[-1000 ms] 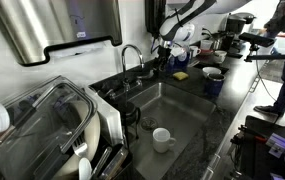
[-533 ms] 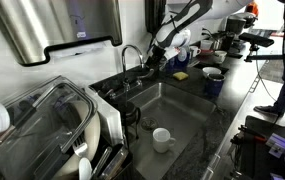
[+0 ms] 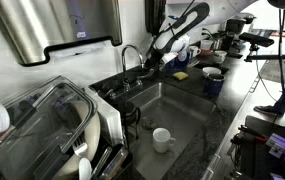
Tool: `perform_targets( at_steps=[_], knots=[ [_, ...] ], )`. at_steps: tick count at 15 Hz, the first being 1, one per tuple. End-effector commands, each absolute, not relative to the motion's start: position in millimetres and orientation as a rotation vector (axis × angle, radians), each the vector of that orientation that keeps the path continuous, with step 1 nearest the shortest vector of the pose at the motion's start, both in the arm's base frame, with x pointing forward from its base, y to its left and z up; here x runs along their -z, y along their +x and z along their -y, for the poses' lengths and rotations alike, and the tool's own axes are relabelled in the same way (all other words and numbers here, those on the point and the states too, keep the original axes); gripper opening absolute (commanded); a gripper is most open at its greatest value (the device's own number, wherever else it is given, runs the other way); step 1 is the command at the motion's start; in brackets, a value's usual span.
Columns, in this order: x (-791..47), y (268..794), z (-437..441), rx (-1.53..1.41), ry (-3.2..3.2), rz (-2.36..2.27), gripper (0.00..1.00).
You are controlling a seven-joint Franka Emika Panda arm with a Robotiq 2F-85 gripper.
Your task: Turn off the faucet of the sink. Pick up the blue cup and slightly move it forward.
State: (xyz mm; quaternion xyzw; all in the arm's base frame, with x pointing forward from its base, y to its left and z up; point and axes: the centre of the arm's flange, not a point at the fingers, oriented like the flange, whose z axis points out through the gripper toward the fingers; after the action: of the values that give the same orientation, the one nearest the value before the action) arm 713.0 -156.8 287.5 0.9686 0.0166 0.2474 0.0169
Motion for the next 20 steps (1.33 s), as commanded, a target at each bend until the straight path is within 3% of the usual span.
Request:
perform_targets(
  at_steps=[1, 4, 12, 17, 20],
  knots=[
    [-309, 696, 148, -0.907, 2.895, -0.048, 1.00],
    [-319, 693, 142, -0.914, 2.932, -0.076, 1.00],
    [-340, 660, 114, -0.408, 3.176, 0.048, 1.00],
    [-381, 636, 130, -0.360, 3.090, 0.201, 1.00],
    [-375, 655, 138, -0.434, 3.095, 0.189, 1.00]
  ],
)
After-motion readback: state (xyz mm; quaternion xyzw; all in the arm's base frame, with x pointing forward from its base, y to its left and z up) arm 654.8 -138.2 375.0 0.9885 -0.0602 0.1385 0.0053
